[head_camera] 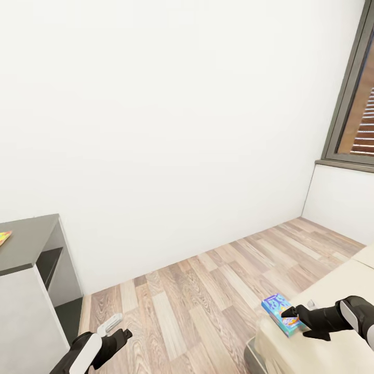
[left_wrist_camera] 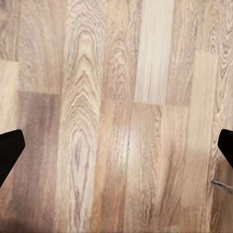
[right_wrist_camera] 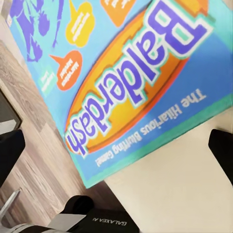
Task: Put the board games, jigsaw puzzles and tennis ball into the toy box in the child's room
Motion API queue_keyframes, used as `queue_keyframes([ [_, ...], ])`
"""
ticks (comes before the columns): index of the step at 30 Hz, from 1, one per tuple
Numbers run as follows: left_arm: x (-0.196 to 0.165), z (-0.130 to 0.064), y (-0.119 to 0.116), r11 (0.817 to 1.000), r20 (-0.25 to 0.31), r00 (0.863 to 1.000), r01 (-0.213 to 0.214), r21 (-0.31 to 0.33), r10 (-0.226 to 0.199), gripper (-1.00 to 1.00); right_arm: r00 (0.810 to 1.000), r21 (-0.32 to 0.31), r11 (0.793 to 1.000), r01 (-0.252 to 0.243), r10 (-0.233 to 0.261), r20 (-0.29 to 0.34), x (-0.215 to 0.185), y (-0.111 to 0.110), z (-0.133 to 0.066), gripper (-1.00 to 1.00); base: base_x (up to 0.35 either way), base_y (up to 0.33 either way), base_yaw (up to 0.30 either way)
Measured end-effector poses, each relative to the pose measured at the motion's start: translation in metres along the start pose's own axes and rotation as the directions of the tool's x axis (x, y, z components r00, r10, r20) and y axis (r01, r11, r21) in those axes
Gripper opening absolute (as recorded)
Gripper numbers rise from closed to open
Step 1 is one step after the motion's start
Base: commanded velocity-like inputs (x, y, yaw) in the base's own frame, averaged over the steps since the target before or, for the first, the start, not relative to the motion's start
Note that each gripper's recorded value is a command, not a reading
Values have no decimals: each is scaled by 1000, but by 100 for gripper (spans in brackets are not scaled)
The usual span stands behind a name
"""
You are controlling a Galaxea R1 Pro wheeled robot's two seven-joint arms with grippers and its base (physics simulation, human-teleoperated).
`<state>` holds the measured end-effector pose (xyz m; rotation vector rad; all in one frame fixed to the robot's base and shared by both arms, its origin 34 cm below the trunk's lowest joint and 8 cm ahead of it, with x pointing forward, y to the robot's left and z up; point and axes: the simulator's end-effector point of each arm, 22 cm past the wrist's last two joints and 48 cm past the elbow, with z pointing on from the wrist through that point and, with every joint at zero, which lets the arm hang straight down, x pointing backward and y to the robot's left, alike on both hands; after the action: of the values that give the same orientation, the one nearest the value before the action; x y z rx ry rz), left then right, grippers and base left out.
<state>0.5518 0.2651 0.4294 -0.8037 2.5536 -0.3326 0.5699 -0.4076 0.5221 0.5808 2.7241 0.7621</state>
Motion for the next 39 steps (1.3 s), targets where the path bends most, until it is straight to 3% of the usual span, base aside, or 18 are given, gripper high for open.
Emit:
queue_keyframes([
  [19, 0, 0, 1, 1000, 1, 1000, -1, -1, 1, 100, 1000, -2, 1000, -2, 2, 3, 0, -1, 0, 100, 0, 0, 0],
  [26, 0, 0, 0, 1000, 1, 1000, -1, 0, 1, 100, 1000, 0, 1000, -26, 26, 6, 3, -11, -4, 100, -2, -1, 0],
  [34, 0, 0, 1, 1000, 0, 1000, -1, -1, 1, 100, 1000, 2, 1000, -26, 26, 8, 3, -13, -4, 100, -180, -135, 0],
  [37, 1, 1, 0, 1000, -1, 1000, -1, -1, 1, 100, 1000, 3, 1000, -16, 16, 18, 0, -13, -4, 100, -262, -178, 0],
  [39, 2, 1, -1, 1000, -3, 1000, 0, 3, 0, 100, 998, 7, 1000, 26, -26, 59, -9, -12, -5, 100, -279, -165, 0],
])
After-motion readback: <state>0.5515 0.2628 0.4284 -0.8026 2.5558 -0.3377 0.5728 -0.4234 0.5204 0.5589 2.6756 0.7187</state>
